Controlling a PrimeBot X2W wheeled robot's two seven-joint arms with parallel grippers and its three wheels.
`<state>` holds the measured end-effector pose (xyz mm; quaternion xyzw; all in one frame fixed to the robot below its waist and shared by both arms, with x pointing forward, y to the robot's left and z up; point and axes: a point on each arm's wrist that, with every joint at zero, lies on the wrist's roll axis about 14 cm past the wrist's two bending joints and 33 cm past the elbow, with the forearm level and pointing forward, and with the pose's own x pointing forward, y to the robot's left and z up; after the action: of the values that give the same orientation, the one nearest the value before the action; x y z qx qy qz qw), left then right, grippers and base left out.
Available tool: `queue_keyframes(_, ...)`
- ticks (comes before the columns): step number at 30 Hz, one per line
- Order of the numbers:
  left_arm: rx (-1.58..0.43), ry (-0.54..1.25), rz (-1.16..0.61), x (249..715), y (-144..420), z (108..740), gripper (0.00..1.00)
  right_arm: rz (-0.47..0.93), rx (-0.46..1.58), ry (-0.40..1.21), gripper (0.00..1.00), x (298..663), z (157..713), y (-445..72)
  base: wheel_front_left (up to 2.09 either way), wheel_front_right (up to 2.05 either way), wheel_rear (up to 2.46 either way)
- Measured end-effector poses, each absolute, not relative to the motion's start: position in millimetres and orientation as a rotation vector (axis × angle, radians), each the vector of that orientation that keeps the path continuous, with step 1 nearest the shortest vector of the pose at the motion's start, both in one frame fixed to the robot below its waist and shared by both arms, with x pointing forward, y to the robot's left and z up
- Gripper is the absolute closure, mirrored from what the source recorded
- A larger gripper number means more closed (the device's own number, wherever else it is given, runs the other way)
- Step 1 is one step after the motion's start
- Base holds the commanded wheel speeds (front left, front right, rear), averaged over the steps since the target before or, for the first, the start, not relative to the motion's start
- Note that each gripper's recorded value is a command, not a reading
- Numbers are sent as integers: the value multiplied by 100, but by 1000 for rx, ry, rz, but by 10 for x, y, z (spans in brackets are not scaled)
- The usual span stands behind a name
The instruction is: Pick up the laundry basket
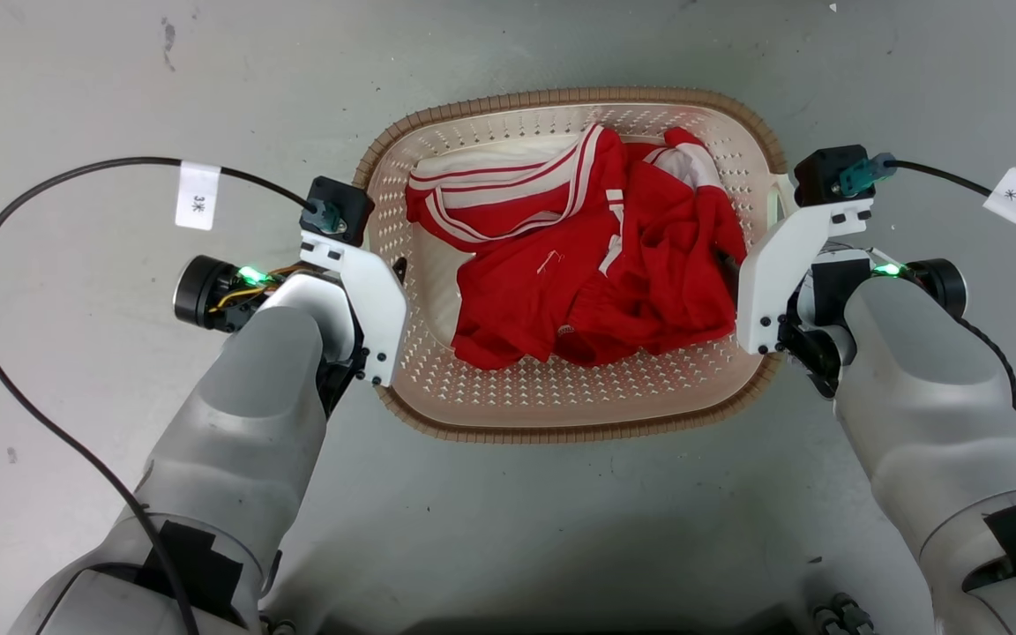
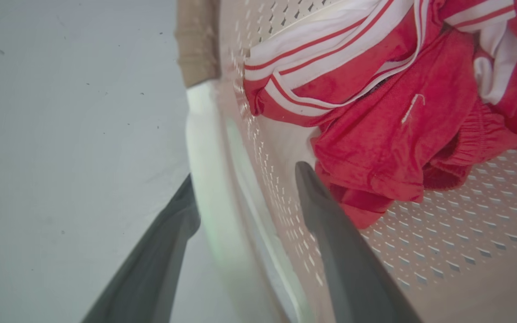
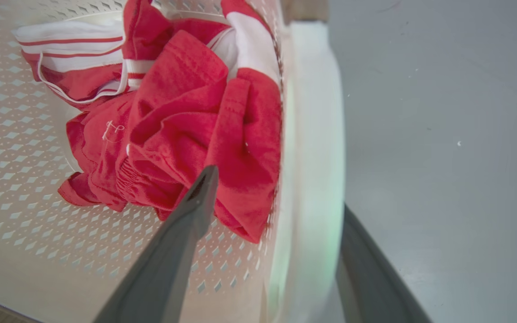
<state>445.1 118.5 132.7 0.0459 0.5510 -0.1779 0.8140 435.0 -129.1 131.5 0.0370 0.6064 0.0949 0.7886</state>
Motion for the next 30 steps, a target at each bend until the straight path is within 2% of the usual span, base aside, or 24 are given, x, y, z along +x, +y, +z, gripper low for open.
queue_keyframes(1,96,1177,-381,4449,1179,1327,5,205,79,1307,33,4347,1313,-1291,0,0,0)
queue_keyframes(2,92,1178,-381,4446,1170,1328,100,207,77,1310,100,4341,1312,-1290,0,0,0)
queue_keyframes(15,80,1178,-399,4461,1128,1441,100,217,48,1310,100,4366,1426,-1317,0,0,0)
queue_keyframes(30,157,1212,-489,4367,1057,2295,100,226,-85,1399,100,4239,2261,-1468,0,0,0)
